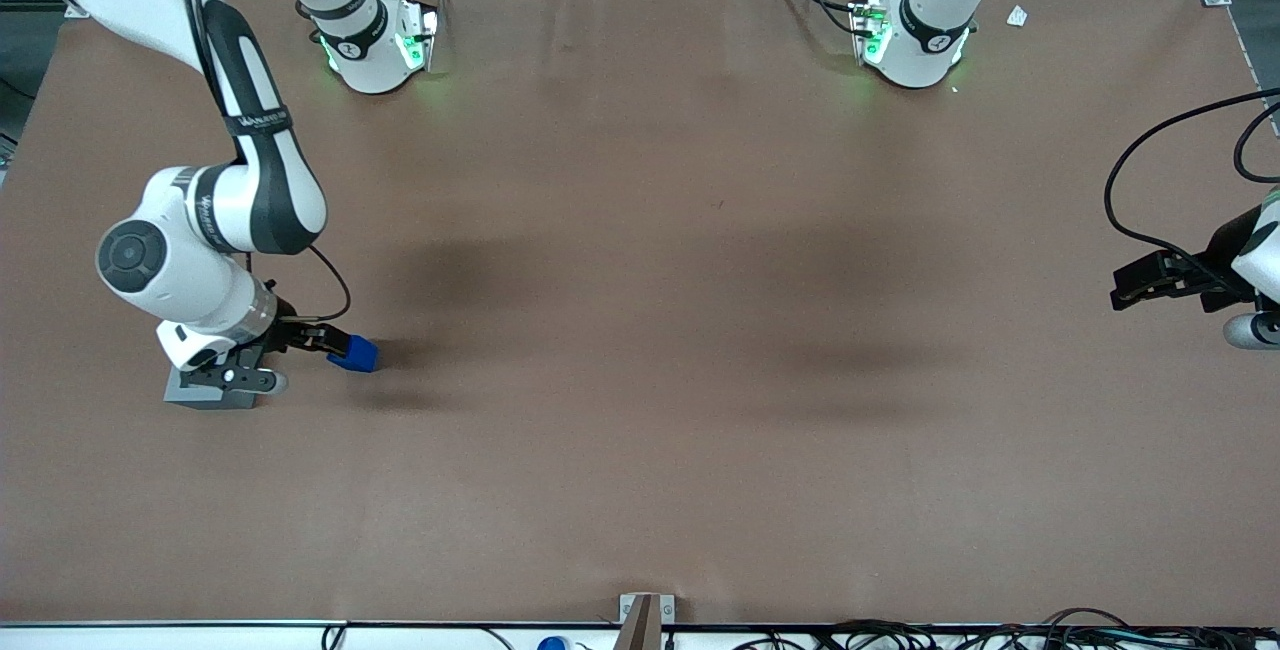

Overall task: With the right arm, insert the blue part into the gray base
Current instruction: 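Lower the right gripper around the blue part, then close the right gripper on the blue part and lift it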

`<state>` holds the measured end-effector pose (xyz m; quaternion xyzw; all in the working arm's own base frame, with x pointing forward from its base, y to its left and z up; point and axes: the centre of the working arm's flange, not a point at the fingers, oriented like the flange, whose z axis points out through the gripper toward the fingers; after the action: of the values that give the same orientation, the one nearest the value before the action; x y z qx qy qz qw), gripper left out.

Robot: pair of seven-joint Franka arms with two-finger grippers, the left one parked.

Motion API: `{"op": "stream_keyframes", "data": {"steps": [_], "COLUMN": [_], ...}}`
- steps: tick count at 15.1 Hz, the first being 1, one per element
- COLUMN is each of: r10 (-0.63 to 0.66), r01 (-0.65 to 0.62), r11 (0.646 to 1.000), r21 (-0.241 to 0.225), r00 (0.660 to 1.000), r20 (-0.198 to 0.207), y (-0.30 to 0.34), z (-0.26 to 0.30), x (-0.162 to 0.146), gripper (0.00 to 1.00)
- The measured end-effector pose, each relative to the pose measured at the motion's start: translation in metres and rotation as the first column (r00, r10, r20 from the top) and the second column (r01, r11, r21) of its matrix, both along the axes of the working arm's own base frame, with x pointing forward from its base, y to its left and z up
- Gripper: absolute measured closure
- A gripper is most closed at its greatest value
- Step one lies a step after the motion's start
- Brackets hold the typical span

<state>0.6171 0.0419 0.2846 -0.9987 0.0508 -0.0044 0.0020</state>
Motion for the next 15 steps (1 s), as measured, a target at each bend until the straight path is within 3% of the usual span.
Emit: {"op": "stream_keyframes", "data": {"steps": [4,15], "r10": [0.014,0.005], "r01": [-0.015,-0.007], "r11": [1.000,1.000], "r21": [-0.012,-0.024], "r00": [0.999,0.998], "r20": [-0.032,-0.069], "y": [0.010,0.007], "z": [-0.026,-0.051], "x": [-0.003,-0.008], "gripper": [0.02,0.12]}}
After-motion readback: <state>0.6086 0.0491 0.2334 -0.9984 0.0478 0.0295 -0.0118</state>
